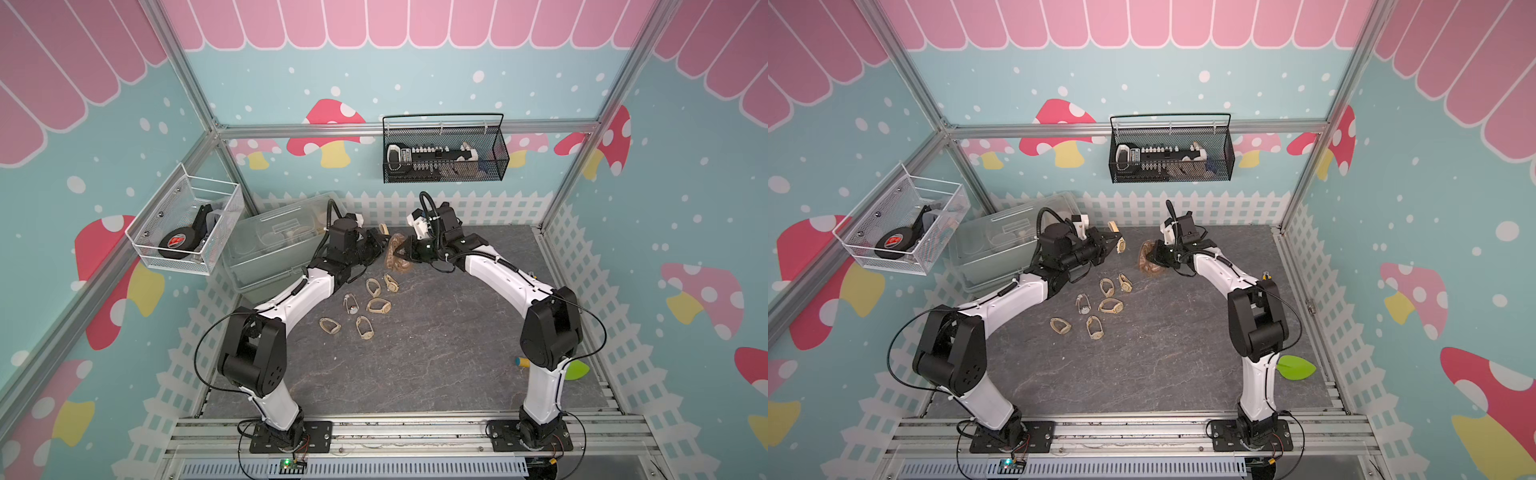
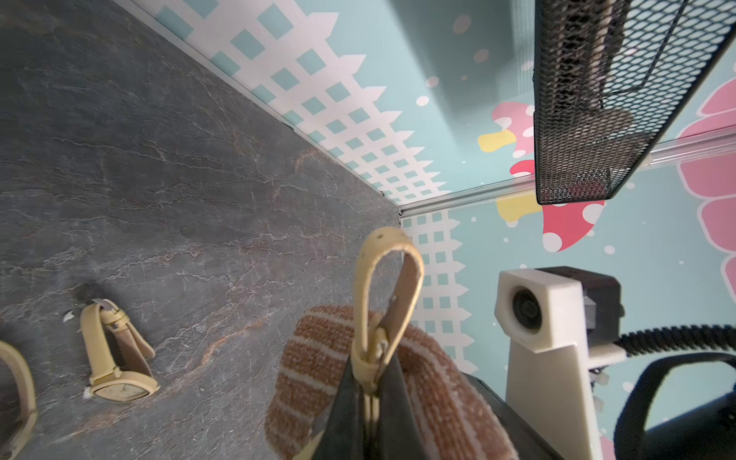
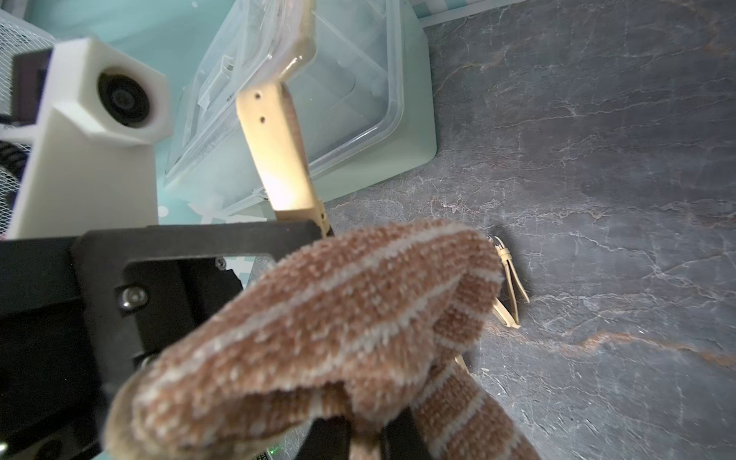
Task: Wipe the watch dial
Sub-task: Wipe the dirt from the watch dial.
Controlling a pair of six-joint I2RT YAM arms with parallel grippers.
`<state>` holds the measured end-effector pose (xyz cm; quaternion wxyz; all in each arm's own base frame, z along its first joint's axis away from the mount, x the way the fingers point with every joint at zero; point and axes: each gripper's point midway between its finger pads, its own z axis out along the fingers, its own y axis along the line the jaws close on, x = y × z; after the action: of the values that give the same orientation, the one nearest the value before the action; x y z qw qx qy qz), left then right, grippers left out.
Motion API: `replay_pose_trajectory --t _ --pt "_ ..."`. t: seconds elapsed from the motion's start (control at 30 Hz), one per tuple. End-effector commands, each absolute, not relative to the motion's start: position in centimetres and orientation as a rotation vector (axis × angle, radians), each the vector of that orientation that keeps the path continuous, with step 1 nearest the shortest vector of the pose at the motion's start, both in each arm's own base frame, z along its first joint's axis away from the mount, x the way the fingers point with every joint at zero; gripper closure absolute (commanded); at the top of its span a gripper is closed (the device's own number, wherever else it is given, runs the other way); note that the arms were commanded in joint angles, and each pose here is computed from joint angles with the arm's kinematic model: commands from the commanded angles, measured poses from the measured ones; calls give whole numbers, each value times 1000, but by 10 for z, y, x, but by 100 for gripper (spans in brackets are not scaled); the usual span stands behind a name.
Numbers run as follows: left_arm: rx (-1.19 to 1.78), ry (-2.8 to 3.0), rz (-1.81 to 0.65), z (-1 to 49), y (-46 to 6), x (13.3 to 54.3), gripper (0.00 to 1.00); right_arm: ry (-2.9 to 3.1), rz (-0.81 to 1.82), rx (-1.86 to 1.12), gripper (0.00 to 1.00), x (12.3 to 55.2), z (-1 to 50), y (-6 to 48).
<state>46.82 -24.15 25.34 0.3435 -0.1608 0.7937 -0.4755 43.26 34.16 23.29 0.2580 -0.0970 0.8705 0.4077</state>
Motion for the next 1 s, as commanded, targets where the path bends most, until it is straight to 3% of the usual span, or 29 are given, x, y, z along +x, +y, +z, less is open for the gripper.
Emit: replay_pose_trajectory --t 0.0,0.6,0.97 --pt "-368 2043 -1334 263 -259 460 100 2324 1132 -307 100 434 242 357" --pt "-276 2063 -1424 270 -292 445 100 2315 1110 -316 100 480 241 380" --pt "-312 2031 -1363 280 -259 449 100 2343 1024 -145 100 521 223 305"
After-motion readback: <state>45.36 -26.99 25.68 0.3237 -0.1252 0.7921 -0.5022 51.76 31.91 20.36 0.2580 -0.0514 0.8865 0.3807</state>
